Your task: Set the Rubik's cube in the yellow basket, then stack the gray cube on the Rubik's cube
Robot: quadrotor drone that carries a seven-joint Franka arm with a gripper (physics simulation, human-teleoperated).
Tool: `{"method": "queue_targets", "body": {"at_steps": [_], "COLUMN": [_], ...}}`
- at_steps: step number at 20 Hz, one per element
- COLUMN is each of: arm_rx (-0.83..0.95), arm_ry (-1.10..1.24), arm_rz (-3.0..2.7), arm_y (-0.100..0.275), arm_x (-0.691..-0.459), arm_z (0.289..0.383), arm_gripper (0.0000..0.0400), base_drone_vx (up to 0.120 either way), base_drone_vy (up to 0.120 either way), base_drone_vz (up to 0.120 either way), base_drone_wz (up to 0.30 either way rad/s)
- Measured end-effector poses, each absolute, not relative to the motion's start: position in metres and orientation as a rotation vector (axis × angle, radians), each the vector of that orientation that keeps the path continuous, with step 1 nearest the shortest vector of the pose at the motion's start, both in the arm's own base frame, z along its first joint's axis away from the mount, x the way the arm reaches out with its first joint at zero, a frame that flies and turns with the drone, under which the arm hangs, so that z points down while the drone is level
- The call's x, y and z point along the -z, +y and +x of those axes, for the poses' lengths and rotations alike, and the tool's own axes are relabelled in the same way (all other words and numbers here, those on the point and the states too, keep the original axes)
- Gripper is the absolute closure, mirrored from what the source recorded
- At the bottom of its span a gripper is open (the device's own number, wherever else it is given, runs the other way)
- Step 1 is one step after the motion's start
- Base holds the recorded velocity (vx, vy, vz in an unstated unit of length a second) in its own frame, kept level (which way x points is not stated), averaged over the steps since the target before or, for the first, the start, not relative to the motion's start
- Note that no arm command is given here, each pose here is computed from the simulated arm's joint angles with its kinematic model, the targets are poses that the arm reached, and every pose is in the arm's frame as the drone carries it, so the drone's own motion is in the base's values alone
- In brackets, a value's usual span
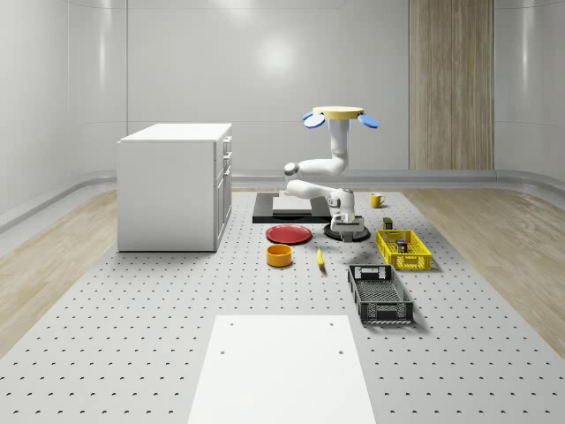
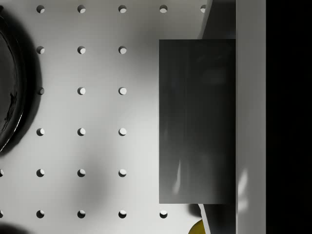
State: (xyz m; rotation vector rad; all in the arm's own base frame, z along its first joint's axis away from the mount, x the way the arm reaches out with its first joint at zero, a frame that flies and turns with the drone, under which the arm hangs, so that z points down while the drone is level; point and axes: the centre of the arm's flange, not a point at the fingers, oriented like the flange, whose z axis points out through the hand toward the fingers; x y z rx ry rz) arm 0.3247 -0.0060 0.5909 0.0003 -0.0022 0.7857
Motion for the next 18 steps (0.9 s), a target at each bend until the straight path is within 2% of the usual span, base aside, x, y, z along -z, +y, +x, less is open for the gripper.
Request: {"method": "queue_targets", "body": {"at_steps": [2,4,13,18], "arm_rx": [-0.786,-0.786,-0.786,-0.786], "arm_ry": [-0.002,-0.002,-0.002,-0.002], "arm_rz": [0.0,0.0,0.0,0.0], "arm_y": [-0.006,-0.006,-0.006,-0.006], "arm_x": [-0.5901,-0.5896,-0.5889,-0.5888], "arm_z": [0.3247,0.3247,0.3247,0.3247], "arm_gripper": [0.015,0.015,0.015,0.015], "base_drone_vx": [0.0,-0.08,-0.12,-0.016], "base_drone_vy": [0.02,0.12,0.12,0.12], "base_drone_vz": [0.12,0.1,0.0,0.0], "base_drone_wz": [0.0,0.0,0.0,0.0]}}
